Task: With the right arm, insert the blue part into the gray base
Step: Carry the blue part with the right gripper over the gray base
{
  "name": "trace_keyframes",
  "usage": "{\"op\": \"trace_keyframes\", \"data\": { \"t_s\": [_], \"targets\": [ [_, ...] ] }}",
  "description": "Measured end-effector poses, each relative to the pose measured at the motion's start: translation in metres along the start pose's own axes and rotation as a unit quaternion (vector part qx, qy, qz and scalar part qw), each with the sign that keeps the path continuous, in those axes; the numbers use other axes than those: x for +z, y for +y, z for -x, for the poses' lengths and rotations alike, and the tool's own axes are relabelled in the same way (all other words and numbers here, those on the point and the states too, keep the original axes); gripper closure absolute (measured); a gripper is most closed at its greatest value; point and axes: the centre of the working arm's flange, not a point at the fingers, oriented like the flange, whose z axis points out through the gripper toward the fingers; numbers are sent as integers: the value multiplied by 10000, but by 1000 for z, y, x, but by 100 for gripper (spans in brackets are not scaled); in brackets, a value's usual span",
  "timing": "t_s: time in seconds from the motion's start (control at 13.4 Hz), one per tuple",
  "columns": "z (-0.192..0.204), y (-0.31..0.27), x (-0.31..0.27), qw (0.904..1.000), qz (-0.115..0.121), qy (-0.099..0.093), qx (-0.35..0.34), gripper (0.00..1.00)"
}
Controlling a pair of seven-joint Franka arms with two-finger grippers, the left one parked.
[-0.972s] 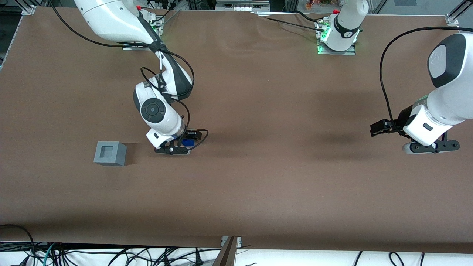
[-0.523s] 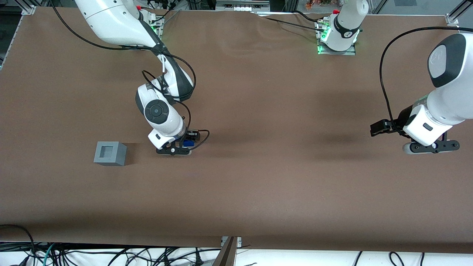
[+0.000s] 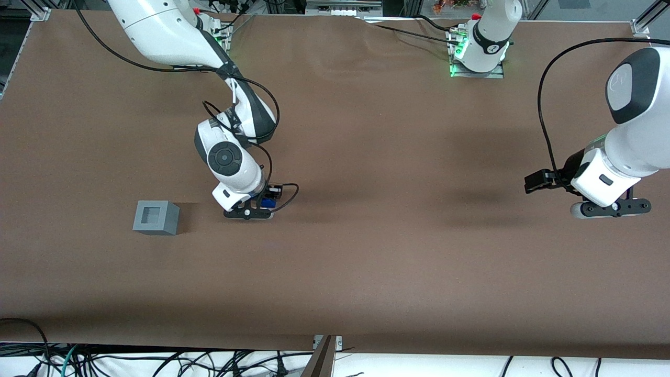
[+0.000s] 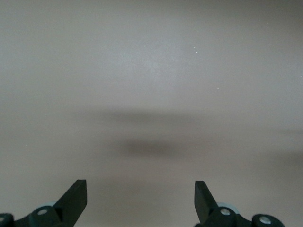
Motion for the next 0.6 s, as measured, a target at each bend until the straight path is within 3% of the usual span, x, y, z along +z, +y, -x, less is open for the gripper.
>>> {"op": "trace_keyframes", "data": {
  "t_s": [0.3, 0.6],
  "targets": [
    [-18, 24, -53, 9999, 125, 71, -48, 50],
    [-47, 98, -116, 9990, 411, 119, -124, 50]
  ]
}}
